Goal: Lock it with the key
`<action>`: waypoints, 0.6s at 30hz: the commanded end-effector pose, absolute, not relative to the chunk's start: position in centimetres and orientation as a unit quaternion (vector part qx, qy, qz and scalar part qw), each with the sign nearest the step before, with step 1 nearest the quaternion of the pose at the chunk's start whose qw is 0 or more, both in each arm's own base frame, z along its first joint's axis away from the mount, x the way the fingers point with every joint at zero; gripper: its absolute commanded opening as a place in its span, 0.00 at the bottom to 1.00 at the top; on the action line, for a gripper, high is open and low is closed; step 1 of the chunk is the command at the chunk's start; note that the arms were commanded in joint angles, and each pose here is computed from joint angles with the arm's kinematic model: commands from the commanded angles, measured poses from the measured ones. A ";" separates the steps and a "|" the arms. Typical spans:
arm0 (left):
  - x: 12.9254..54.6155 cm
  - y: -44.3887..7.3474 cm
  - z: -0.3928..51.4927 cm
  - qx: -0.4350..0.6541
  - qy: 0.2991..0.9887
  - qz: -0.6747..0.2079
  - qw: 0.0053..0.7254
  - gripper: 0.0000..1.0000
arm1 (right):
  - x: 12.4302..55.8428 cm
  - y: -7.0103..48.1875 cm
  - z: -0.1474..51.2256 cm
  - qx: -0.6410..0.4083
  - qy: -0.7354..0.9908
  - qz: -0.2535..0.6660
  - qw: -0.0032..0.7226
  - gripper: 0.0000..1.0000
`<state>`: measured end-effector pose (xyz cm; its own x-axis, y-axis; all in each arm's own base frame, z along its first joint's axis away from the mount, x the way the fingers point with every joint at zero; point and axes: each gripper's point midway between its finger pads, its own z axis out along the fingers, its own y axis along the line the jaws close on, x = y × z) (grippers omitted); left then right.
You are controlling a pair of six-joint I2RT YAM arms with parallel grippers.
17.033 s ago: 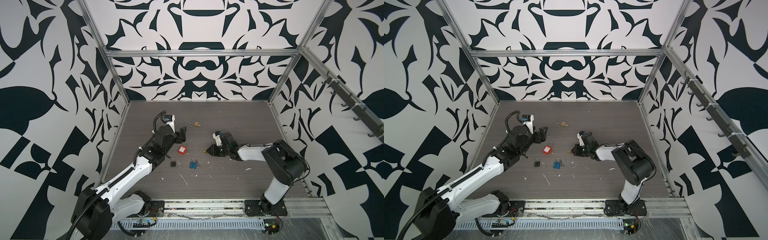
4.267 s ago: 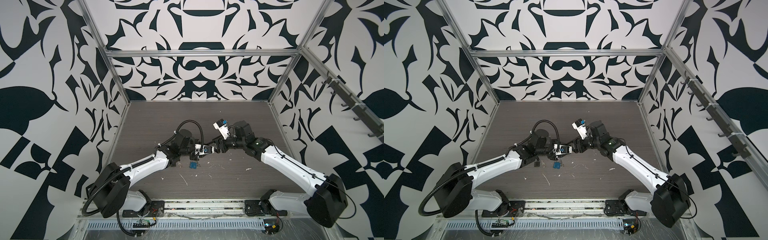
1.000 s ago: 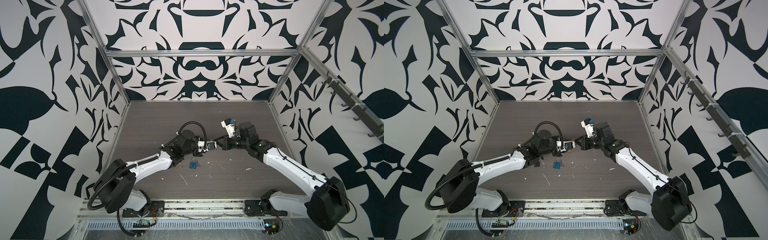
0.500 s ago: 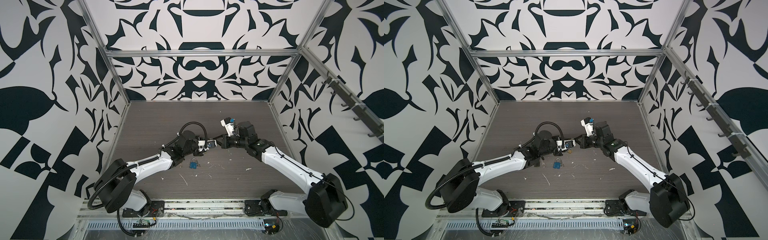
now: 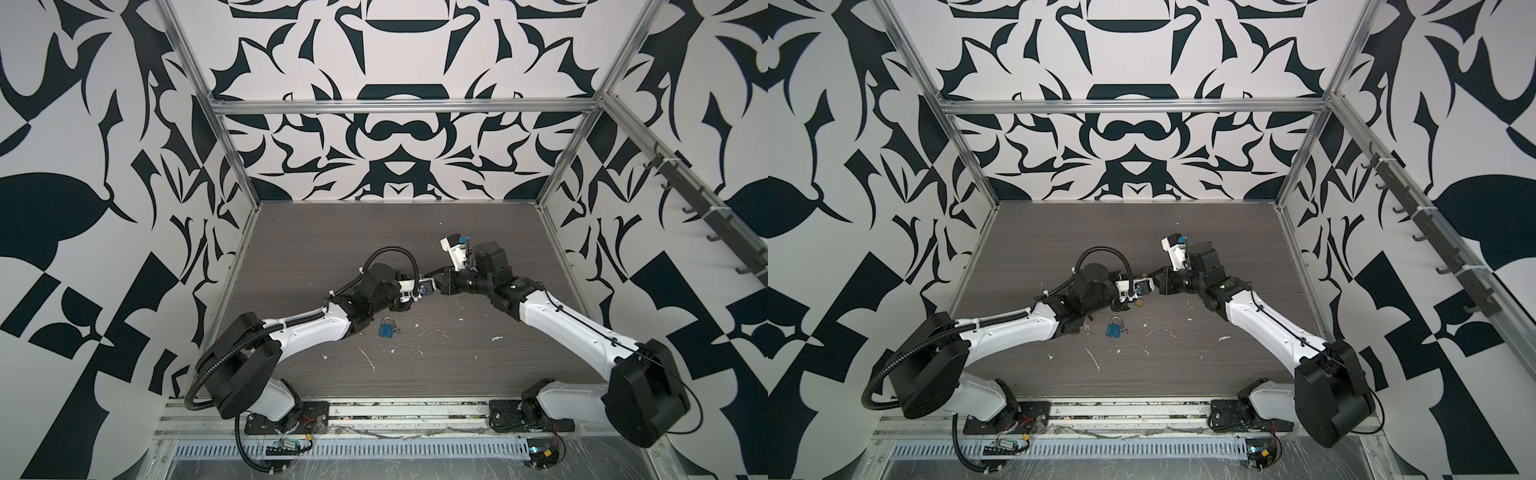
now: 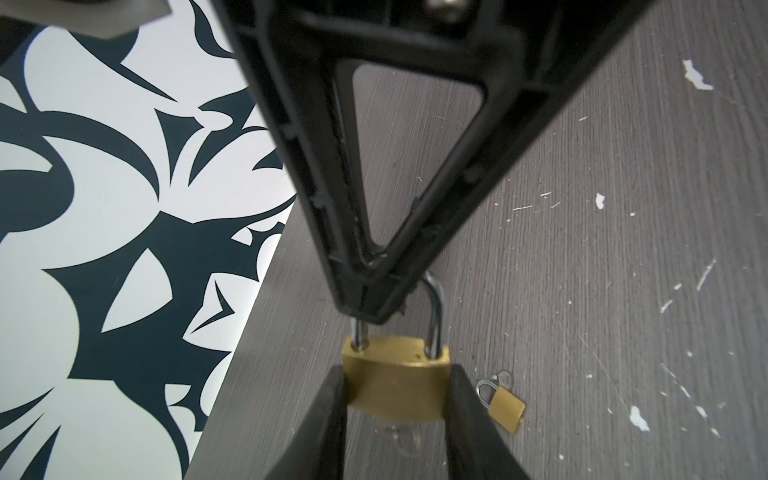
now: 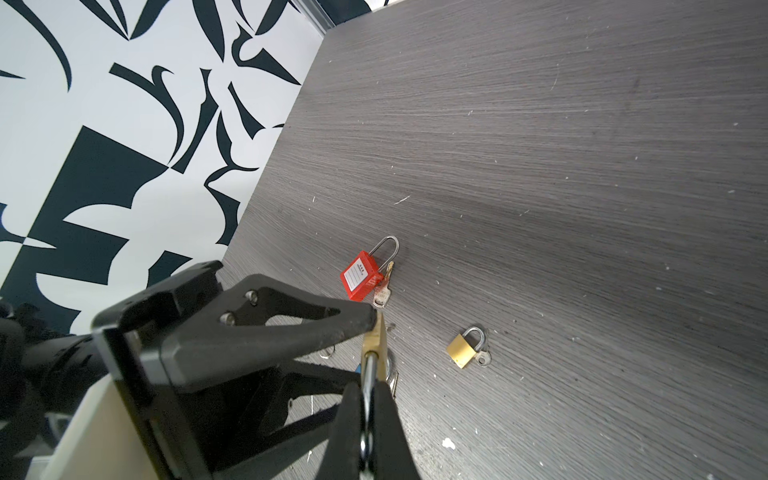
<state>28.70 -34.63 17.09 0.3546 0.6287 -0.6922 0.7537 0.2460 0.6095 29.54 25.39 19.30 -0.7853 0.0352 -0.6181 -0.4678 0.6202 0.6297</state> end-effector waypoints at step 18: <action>26.9 -36.8 29.3 0.524 0.466 -0.166 0.693 0.00 | 26.4 26.6 14.7 -0.141 0.873 0.425 0.193 0.00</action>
<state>28.28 -34.41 16.31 0.2850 0.6032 -0.7449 0.8003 0.2780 0.5313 29.55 25.70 18.24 -0.8042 0.0125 -0.5942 -0.4607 0.6186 0.6365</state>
